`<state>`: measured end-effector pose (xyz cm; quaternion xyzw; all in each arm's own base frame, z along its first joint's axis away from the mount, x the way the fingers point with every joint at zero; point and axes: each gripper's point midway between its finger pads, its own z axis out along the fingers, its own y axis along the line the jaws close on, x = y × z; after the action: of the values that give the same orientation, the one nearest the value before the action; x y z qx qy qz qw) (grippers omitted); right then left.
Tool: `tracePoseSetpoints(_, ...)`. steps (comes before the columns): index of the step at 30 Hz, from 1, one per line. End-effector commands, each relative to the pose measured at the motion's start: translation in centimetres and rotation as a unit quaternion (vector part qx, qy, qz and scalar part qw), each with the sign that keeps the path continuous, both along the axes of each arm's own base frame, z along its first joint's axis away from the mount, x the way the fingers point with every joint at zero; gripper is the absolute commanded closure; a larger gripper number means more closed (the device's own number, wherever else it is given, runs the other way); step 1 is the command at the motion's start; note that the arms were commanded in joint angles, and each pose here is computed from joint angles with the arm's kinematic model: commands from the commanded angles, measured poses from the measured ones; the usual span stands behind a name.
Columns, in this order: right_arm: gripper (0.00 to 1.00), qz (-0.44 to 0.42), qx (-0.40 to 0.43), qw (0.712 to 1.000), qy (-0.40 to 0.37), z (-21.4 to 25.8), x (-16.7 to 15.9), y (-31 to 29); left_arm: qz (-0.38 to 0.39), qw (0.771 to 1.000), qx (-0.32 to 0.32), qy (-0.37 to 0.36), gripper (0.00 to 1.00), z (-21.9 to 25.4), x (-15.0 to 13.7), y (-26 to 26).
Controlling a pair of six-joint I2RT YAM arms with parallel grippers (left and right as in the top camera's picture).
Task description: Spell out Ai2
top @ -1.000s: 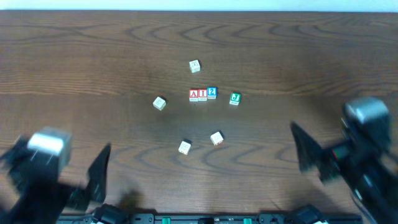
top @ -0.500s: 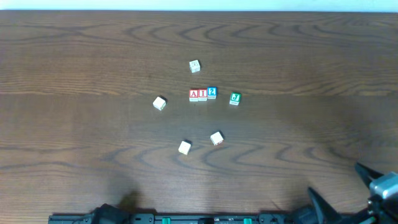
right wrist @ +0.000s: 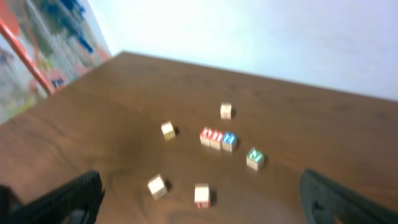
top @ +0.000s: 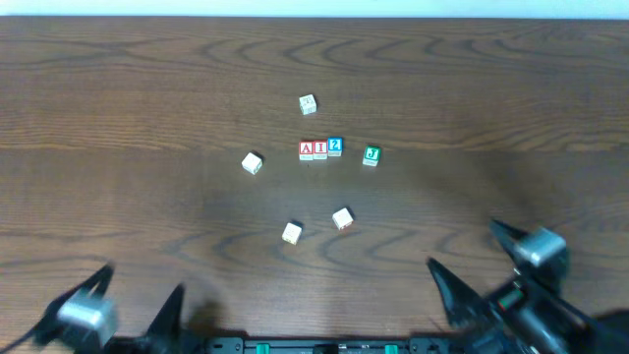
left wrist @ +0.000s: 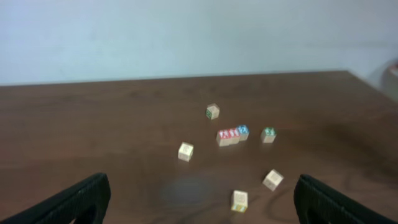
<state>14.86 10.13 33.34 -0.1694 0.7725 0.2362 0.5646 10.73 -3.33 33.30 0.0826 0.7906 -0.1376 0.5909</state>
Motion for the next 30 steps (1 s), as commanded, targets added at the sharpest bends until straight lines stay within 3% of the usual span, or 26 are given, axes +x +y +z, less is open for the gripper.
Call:
tracePoseSetpoints(1, 0.01, 0.039, 0.0, 0.999, 0.011, -3.3, 1.6, 2.2, 0.003, 1.0, 0.006, 0.03, 0.05, -3.7, 2.8, -1.2)
tracePoseSetpoints(7, 0.01, 0.054, -0.004, 0.998, -0.026, -7.5, 4.9, 4.1, 0.025, 0.999, -0.036, -0.018, 0.04, -6.5, 8.9, -3.1)
tracePoseSetpoints(13, 0.01, 0.054, -0.006, 0.998, -0.024, -12.2, 6.5, 4.9, 0.049, 0.998, -0.041, -0.015, 0.05, -12.8, 12.2, -3.6)
tracePoseSetpoints(20, 0.01, 0.028, -0.023, 0.999, 0.002, -18.1, 7.6, 4.4, 0.101, 0.993, -0.039, -0.04, 0.05, -17.7, 14.0, -2.4)
tracePoseSetpoints(30, 0.01, -0.075, -0.001, 0.996, 0.049, -23.7, 8.8, 1.6, 0.137, 0.99, 0.003, 0.015, 0.05, -22.9, 13.5, -0.9)
